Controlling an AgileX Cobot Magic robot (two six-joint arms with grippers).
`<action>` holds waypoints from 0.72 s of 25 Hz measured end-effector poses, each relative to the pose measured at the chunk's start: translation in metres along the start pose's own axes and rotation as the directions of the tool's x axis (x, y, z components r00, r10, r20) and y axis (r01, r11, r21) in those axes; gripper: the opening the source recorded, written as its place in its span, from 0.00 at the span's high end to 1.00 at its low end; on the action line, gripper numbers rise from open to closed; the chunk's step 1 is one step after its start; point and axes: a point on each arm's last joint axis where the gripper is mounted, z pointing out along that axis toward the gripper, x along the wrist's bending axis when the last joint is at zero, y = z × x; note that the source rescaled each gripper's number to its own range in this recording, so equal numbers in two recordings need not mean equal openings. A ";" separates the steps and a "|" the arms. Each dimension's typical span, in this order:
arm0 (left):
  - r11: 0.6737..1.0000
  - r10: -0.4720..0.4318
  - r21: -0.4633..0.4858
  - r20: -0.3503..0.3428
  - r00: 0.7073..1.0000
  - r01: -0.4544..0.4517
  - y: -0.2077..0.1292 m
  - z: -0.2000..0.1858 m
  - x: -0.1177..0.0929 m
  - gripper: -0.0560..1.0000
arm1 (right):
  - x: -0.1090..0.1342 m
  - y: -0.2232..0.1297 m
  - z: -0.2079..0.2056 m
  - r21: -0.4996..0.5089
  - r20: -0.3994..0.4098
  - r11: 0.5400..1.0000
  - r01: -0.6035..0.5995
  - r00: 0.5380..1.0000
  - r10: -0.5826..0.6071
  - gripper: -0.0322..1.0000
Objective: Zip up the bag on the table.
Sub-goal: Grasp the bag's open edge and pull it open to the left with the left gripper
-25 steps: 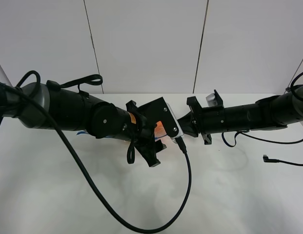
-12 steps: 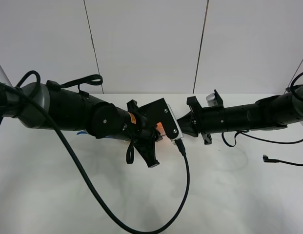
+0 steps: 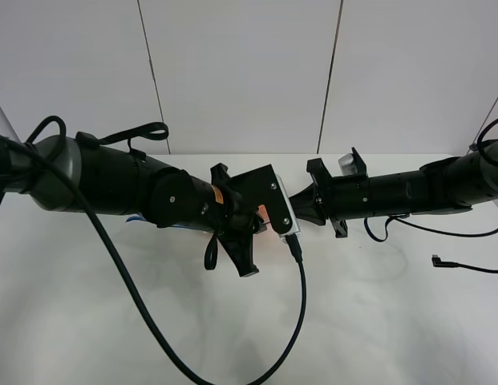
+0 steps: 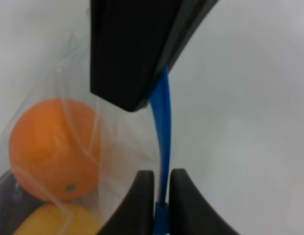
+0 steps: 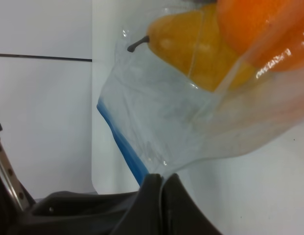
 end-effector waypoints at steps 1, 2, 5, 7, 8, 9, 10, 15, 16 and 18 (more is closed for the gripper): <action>1.000 -0.005 0.008 0.000 1.000 0.005 -0.002 0.000 0.002 0.94 | 0.000 0.000 0.000 0.000 0.000 1.000 0.000 1.000 0.000 0.97; 1.000 -0.009 0.018 0.001 1.000 0.009 -0.005 0.000 0.004 0.94 | 0.000 0.000 0.000 0.000 0.000 1.000 0.000 1.000 0.000 0.97; 0.999 -0.011 0.048 0.007 1.000 0.010 -0.012 0.000 0.009 0.94 | 0.000 0.000 0.000 -0.001 0.000 1.000 0.001 1.000 -0.001 0.97; 0.994 0.003 0.111 0.023 1.000 -0.006 -0.027 -0.002 0.019 0.95 | 0.000 0.000 0.000 -0.001 0.000 1.000 0.003 1.000 -0.003 0.97; 0.991 0.008 0.130 0.024 1.000 -0.011 -0.033 -0.003 0.023 0.95 | 0.000 0.000 0.000 -0.001 0.000 1.000 0.003 1.000 -0.003 0.97; 0.988 0.008 0.153 0.028 1.000 -0.012 -0.039 -0.003 0.027 0.95 | 0.000 0.000 0.000 -0.001 0.000 1.000 0.003 1.000 -0.003 0.97; 0.985 0.008 0.173 0.029 1.000 -0.013 -0.044 -0.004 0.031 0.95 | 0.000 0.000 0.000 -0.001 0.000 1.000 0.003 1.000 -0.003 0.97; 0.967 -0.035 0.252 0.014 0.999 0.031 -0.072 -0.010 0.052 0.95 | 0.000 0.000 0.000 -0.005 -0.002 1.000 0.000 1.000 0.000 0.97; 0.963 -0.051 0.267 0.007 0.999 0.047 -0.079 -0.012 0.057 0.95 | 0.000 0.001 0.000 -0.006 -0.002 1.000 -0.001 1.000 0.001 0.97; 0.953 -0.082 0.293 -0.004 0.997 0.079 -0.090 -0.015 0.065 0.95 | 0.000 0.001 0.000 -0.007 -0.002 1.000 0.000 1.000 0.000 0.97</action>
